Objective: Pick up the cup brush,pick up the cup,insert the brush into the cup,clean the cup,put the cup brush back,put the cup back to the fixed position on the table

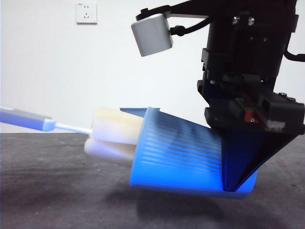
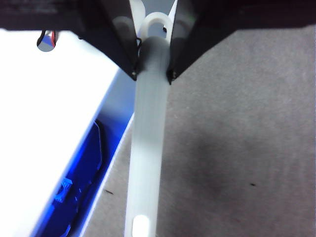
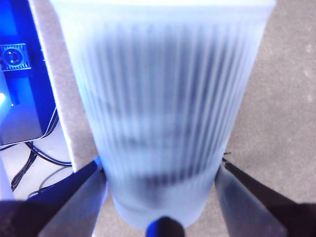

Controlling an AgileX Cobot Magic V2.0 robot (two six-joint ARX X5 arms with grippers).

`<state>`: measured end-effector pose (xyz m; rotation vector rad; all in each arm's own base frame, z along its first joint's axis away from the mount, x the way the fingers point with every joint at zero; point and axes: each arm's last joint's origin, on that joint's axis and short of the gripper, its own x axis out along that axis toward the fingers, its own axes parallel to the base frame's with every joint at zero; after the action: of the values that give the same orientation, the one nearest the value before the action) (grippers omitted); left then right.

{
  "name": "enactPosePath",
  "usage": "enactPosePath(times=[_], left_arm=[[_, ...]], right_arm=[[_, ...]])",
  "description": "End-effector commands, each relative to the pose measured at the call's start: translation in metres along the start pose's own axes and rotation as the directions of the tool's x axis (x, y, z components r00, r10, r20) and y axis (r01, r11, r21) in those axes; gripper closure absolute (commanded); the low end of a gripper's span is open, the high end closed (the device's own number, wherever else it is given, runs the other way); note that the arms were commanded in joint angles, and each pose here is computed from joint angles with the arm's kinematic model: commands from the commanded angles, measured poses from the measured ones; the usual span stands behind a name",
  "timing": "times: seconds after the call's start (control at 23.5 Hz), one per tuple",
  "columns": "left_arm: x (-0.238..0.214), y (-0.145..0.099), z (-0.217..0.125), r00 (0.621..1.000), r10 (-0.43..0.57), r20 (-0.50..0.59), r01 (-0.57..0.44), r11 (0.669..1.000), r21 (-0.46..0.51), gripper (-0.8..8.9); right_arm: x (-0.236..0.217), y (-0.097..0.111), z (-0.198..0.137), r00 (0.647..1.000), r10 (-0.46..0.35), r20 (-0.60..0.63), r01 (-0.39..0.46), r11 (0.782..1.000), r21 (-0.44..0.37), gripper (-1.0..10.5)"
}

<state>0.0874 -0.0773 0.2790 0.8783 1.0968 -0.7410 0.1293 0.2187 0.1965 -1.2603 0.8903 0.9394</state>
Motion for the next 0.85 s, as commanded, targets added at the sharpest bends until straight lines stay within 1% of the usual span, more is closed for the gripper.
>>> enactPosePath(times=[0.04,0.42,0.55,0.68,0.76,0.85], left_arm=[[-0.004,0.002,-0.006,0.999,0.032,0.025,-0.029,0.993,-0.113,8.22],[-0.020,0.000,-0.026,0.987,0.093,0.130,-0.065,0.977,-0.203,8.22],[-0.026,-0.003,-0.035,0.977,0.115,0.177,-0.064,0.960,-0.274,8.22],[-0.031,-0.005,-0.041,0.960,0.145,0.238,-0.043,0.921,-0.386,8.22],[-0.036,-0.005,-0.044,0.941,0.171,0.291,-0.021,0.890,-0.456,8.22],[-0.040,-0.005,-0.044,0.910,0.206,0.359,0.021,0.844,-0.536,8.22]], right_arm=[[0.000,0.001,0.001,1.000,0.009,0.006,-0.009,1.000,0.014,9.6],[-0.002,0.000,0.002,1.000,0.000,0.022,-0.002,0.996,0.084,9.6],[-0.005,-0.002,0.002,0.999,-0.014,0.049,0.008,0.991,0.137,9.6],[-0.012,-0.005,0.004,0.993,-0.044,0.109,0.021,0.978,0.207,9.6],[-0.018,-0.007,0.006,0.984,-0.070,0.163,0.026,0.965,0.260,9.6],[-0.028,-0.011,0.006,0.969,-0.107,0.223,0.029,0.945,0.326,9.6]])
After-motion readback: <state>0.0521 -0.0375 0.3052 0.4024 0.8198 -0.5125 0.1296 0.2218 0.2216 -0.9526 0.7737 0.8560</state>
